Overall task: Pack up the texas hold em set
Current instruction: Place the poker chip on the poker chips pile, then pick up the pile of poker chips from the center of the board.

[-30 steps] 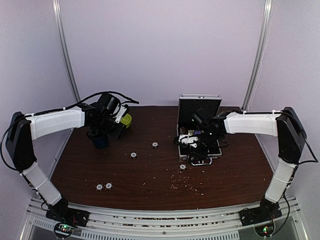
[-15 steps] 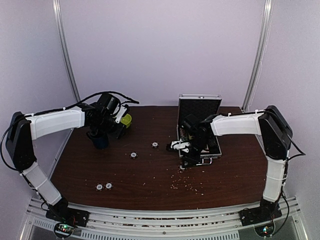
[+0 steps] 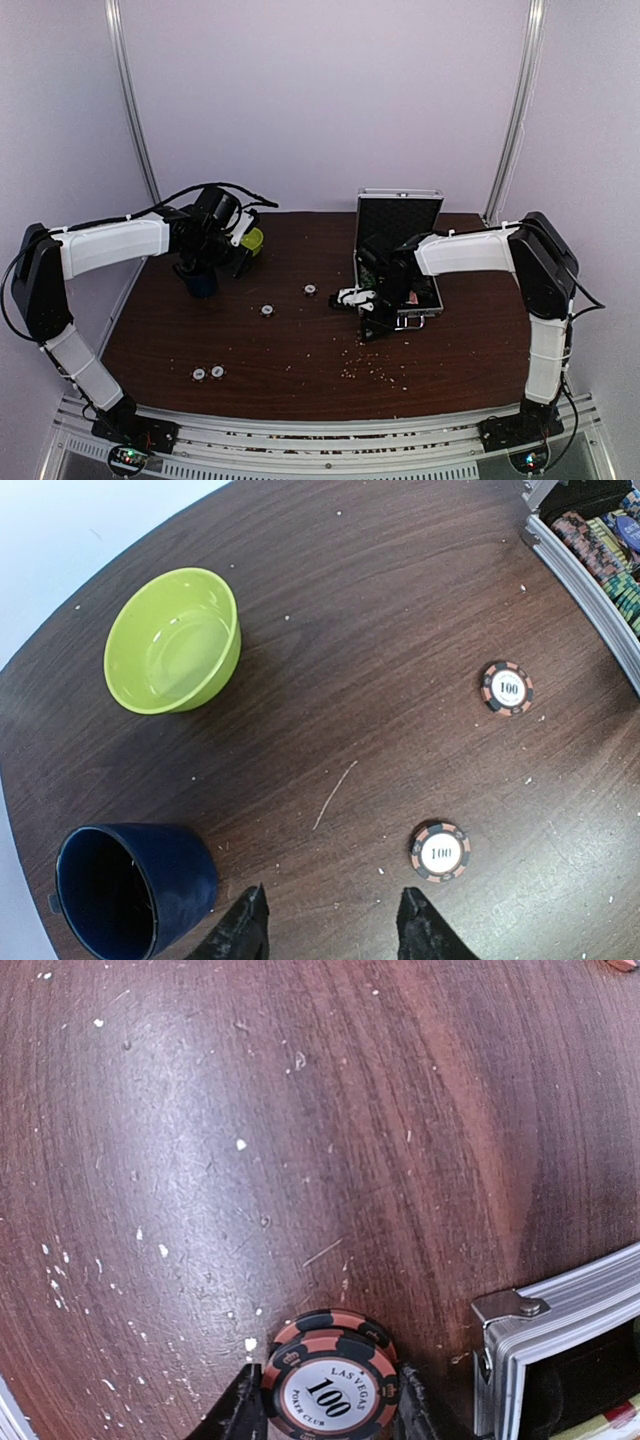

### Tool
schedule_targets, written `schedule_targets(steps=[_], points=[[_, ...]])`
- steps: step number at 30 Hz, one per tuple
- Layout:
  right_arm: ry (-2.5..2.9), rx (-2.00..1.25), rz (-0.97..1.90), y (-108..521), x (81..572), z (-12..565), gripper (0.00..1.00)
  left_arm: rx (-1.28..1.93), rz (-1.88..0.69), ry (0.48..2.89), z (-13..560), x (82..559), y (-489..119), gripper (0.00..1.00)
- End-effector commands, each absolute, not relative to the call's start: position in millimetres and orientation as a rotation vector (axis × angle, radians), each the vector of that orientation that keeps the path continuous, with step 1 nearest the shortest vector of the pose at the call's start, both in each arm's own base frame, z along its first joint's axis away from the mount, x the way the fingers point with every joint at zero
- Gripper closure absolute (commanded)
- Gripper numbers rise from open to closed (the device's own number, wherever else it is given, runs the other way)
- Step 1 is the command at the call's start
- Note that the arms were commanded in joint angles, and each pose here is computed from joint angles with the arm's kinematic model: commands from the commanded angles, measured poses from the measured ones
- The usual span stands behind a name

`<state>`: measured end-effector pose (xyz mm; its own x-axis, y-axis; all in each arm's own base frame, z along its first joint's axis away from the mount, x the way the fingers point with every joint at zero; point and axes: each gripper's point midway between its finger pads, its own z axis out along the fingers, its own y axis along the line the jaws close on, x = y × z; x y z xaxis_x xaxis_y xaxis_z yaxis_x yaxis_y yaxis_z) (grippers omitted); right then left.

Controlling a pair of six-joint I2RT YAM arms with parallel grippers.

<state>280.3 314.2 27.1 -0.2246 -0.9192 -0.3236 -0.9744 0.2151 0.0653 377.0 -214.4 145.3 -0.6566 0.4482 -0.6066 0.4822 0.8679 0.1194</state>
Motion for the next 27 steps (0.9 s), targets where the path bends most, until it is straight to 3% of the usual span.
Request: schedule_targets(steps=[1,13,27], points=[[2.282,-1.789,0.368,318,282,27,0.56,0.673,-0.088,2.36,151,383,-218,0.56],[2.351,-1.861,0.368,311,270,13,0.47,0.675,-0.094,2.363,150,383,-218,0.56],[2.407,-1.952,0.14,298,263,-13,0.55,0.68,-0.093,2.367,149,383,-218,0.56]])
